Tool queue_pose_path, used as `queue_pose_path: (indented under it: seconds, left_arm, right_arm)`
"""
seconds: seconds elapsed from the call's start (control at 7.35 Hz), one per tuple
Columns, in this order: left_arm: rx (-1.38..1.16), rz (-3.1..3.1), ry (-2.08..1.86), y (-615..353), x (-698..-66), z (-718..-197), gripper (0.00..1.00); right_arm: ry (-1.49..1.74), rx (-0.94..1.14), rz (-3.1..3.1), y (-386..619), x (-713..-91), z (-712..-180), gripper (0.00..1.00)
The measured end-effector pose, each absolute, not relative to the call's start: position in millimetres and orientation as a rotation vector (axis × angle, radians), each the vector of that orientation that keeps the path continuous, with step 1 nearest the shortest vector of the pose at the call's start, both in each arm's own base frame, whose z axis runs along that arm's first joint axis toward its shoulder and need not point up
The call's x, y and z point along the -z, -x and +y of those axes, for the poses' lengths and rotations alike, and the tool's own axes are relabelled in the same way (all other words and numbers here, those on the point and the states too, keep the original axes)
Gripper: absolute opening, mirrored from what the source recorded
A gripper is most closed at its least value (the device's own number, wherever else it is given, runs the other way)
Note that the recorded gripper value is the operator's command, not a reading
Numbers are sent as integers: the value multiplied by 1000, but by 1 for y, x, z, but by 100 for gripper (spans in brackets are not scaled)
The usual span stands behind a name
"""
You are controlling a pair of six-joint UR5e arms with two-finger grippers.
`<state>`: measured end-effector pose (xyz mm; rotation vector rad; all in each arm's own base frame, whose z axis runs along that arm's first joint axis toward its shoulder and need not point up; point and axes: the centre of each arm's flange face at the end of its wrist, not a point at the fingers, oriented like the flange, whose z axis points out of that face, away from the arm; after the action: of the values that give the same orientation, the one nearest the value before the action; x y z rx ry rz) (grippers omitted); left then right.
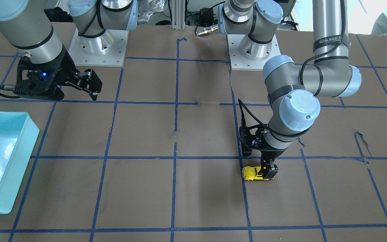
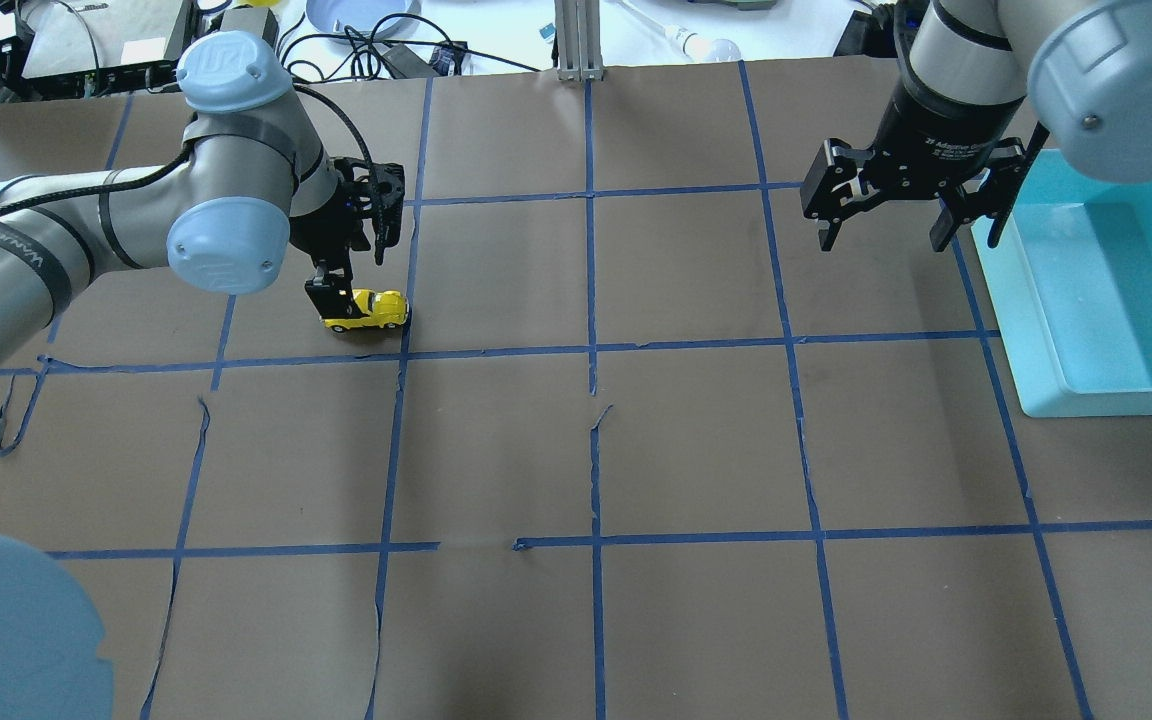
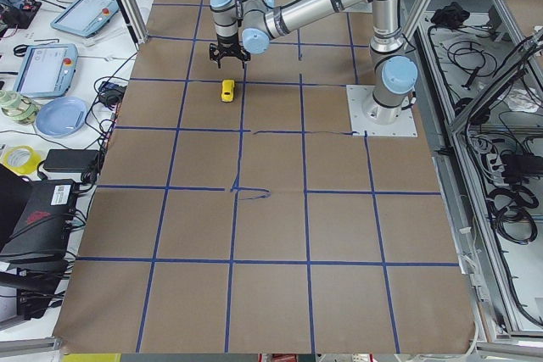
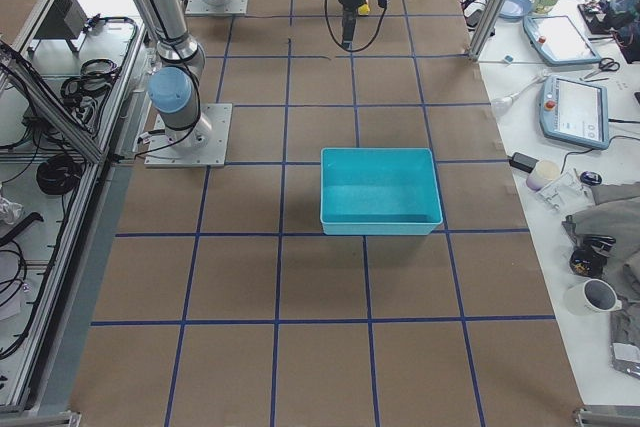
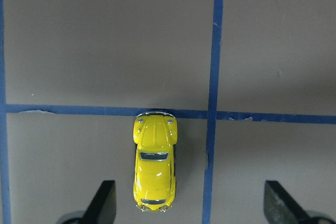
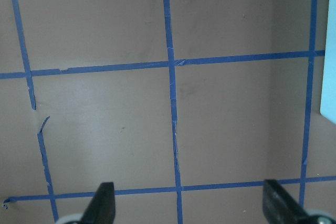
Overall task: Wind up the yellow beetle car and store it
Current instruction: 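Lower the left gripper down onto the yellow beetle car, then close the left gripper on the car and press it to the table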
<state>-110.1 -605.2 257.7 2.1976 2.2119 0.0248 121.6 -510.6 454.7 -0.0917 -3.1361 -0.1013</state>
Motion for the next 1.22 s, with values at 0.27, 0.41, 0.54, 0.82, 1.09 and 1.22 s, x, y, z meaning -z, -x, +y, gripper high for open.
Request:
queue_pose_path:
  seconds: [0.27, 0.41, 0.54, 0.82, 1.09, 1.22]
  left_arm:
    - [-42, 2213, -2202, 109, -238, -612, 96]
    - [-39, 2220, -2204, 108, -229, -613, 96]
    - [-35, 2227, -2197, 104, -221, -616, 94]
    - [-41, 2254, -2180, 94, -210, -621, 94]
    - [-49, 2270, -2175, 91, -205, -620, 90]
    - [-55, 2271, -2179, 90, -202, -618, 89]
  right_arm:
    - [92, 103, -3138, -122, -454, -511, 100]
    - [92, 104, -3138, -122, -454, -511, 100]
    - [92, 105, -3137, -122, -454, -511, 100]
    - [92, 106, -3135, -122, -453, -510, 100]
    - [92, 112, -3135, -122, -451, -509, 100]
    - [92, 112, -3136, -122, -451, -509, 100]
